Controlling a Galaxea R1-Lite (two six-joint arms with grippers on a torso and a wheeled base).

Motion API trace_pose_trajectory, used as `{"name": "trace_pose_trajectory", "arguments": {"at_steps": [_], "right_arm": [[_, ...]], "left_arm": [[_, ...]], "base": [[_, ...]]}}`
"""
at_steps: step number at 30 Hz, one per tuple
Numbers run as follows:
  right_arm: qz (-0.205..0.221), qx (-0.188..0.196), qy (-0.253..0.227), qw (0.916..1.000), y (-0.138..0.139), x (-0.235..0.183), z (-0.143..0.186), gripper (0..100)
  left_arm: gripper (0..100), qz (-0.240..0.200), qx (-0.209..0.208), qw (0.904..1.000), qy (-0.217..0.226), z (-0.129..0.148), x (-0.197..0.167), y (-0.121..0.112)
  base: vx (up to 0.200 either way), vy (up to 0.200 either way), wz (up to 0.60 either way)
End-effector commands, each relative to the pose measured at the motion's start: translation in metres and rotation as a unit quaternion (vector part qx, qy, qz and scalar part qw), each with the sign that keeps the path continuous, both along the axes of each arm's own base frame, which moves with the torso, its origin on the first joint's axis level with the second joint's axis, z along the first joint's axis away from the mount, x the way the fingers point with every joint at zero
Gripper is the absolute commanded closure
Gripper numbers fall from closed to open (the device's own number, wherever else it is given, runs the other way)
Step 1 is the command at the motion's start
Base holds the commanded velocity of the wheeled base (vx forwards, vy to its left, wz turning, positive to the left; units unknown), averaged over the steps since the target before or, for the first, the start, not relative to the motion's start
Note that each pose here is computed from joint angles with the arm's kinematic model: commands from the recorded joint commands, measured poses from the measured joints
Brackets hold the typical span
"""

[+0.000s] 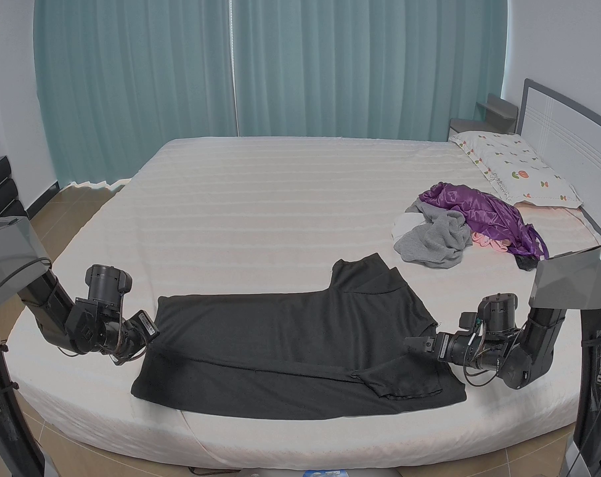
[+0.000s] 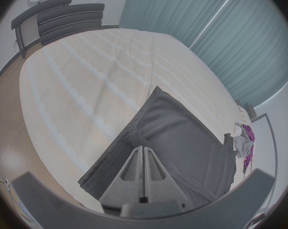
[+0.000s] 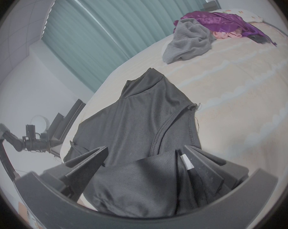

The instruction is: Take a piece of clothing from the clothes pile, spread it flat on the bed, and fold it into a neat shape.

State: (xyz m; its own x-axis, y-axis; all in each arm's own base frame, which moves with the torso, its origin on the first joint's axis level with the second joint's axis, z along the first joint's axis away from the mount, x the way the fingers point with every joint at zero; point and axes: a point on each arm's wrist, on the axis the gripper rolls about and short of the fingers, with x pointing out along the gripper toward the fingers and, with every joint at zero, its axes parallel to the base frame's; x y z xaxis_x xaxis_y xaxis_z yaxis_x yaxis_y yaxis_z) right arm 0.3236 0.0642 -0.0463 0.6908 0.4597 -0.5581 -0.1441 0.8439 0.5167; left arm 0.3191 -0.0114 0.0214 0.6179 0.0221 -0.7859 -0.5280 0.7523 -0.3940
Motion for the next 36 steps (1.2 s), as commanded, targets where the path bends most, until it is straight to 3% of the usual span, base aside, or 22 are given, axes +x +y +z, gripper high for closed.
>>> {"name": "trace_pose_trajectory", "arguments": {"at_steps": [1, 9, 10, 16, 26, 27, 31, 36], "right_arm": [[0.009, -0.013, 0.004, 0.9999, -0.001, 0.005, -0.016, 0], [0.032, -0.045, -0.008, 0.9984, -0.002, 0.009, -0.027, 0], [0.032, -0.045, -0.008, 0.9984, -0.002, 0.009, -0.027, 100], [0.046, -0.065, -0.014, 0.9967, -0.005, 0.004, -0.028, 100], [0.047, -0.051, -0.020, 0.9974, -0.005, 0.002, -0.019, 100], [0.047, -0.048, -0.019, 0.9976, -0.005, 0.001, -0.019, 100], [0.045, -0.038, -0.019, 0.9981, -0.003, -0.001, -0.019, 100], [0.045, -0.037, -0.014, 0.9982, -0.002, -0.004, -0.022, 100]], "left_arm": [[100, 0.004, -0.001, 1.0000, 0.001, -0.001, 0.001, 0.003], [100, 0.004, -0.003, 1.0000, 0.002, -0.002, 0.001, 0.003], [100, 0.004, -0.003, 1.0000, 0.002, -0.002, 0.001, 0.003], [100, 0.008, -0.004, 1.0000, 0.004, -0.004, 0.003, 0.006], [100, -0.005, -0.032, 0.9995, 0.006, -0.009, 0.005, 0.010], [0, -0.005, -0.035, 0.9994, 0.005, -0.008, 0.006, 0.011], [0, -0.028, -0.052, 0.9982, 0.003, -0.010, 0.008, 0.014], [0, -0.077, -0.037, 0.9963, 0.011, -0.021, 0.014, 0.014]], "base": [[0.000, 0.000, 0.00], [0.000, 0.000, 0.00], [0.000, 0.000, 0.00], [0.000, 0.000, 0.00], [0.000, 0.000, 0.00], [0.000, 0.000, 0.00], [0.000, 0.000, 0.00], [0.000, 0.000, 0.00]]}}
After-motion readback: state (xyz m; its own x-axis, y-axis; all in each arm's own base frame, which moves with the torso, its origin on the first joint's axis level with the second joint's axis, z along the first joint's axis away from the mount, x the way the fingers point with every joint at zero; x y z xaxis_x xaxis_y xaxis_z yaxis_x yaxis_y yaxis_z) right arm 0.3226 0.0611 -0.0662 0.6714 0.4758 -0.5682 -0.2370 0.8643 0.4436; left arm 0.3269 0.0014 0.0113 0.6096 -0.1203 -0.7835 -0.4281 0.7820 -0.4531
